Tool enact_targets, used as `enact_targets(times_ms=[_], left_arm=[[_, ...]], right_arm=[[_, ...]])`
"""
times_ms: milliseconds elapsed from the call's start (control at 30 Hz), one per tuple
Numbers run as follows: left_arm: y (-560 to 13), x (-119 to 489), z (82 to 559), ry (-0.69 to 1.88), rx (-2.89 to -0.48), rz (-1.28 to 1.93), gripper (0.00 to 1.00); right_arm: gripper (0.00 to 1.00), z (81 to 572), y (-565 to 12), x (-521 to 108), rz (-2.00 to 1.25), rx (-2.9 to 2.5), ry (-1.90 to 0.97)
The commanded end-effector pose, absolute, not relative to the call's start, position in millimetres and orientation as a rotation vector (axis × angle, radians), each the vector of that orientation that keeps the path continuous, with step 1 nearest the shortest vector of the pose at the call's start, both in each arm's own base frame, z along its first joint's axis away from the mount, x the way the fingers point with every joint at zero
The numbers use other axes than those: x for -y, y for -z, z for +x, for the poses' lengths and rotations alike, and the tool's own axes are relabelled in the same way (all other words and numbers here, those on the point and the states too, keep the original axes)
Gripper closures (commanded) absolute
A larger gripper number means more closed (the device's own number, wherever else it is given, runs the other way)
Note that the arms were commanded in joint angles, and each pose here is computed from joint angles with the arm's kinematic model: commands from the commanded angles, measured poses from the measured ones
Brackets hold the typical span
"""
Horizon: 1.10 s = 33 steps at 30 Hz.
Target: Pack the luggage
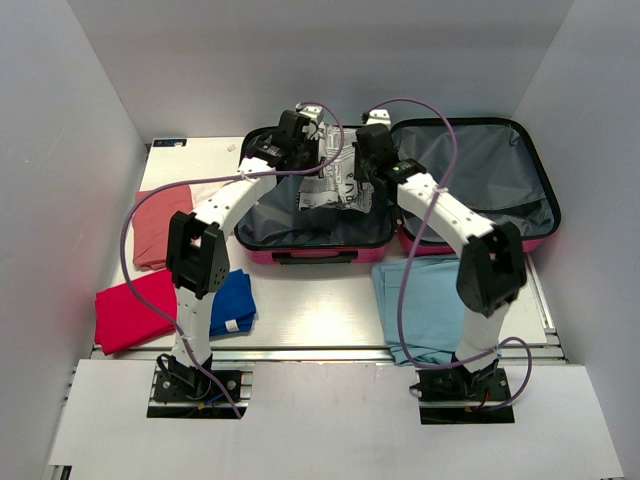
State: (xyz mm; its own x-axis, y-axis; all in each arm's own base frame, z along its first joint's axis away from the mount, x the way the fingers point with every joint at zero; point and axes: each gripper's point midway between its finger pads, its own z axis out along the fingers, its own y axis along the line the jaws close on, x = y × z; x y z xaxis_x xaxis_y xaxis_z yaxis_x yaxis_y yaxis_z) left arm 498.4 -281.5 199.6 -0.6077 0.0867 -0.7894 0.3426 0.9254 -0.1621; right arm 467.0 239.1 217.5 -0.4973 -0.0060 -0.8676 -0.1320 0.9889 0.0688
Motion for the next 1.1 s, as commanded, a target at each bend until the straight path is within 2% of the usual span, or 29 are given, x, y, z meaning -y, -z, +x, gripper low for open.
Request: enact_targets(times_ms=[0, 167, 533, 700, 733, 767, 800, 833, 867, 900, 967, 1000, 1067], left_arm=[[-228.4, 276.4, 519.8, 0.446, -2.109, 0.272, 1.00], [-176.7, 263.7, 538.4, 0.454, -2.185, 0.237, 1.00], [-116.5, 238.6, 543.9, 0.501, -2.327, 0.131, 1.00], [-111.3, 234.6, 558.3, 0.477, -2.332, 0.094, 1.00], [-100.0, 228.4, 558.7, 0.461, -2.368, 0.078, 0.93], [-99.6, 228.0, 559.3, 0.456, -2.377, 0.074, 0.81], [-104.9, 229.0, 561.9, 0.458, -2.371, 0.073, 0.77], [-102.0, 227.8, 558.4, 0.452, -2.393, 0.072, 0.68], [-102.6, 226.0, 556.6, 0.444, -2.395, 0.070, 0.41], [-106.2, 224.8, 555.3, 0.440, -2.388, 0.073, 0.28], [-128.6, 220.6, 554.4, 0.426, -2.344, 0.071, 0.08], [-135.8, 219.6, 554.5, 0.422, -2.326, 0.075, 0.02], [-164.1, 219.7, 552.4, 0.438, -2.276, 0.086, 0.02]], right_arm=[[1.00, 502.5, -256.1, -249.9, -0.046, -1.973, -0.255], [1.00, 525.9, -216.8, -254.7, -0.069, -2.029, -0.274], [1.00, 548.2, -152.5, -253.1, -0.010, -2.220, -0.296], [1.00, 551.3, -135.4, -244.2, 0.030, -2.260, -0.264], [1.00, 552.4, -130.7, -242.5, 0.036, -2.271, -0.257], [1.00, 551.7, -127.8, -240.0, 0.044, -2.287, -0.249], [0.78, 554.3, -132.4, -241.3, 0.040, -2.279, -0.257], [0.66, 554.9, -134.9, -240.6, 0.039, -2.279, -0.262], [0.44, 554.7, -145.1, -244.2, 0.016, -2.265, -0.282], [0.27, 554.0, -150.9, -245.4, 0.003, -2.258, -0.292], [0.13, 551.2, -167.5, -249.5, -0.032, -2.235, -0.317], [0.12, 547.7, -183.4, -249.4, -0.036, -2.214, -0.324], [0.11, 541.7, -200.1, -251.0, -0.059, -2.199, -0.351]])
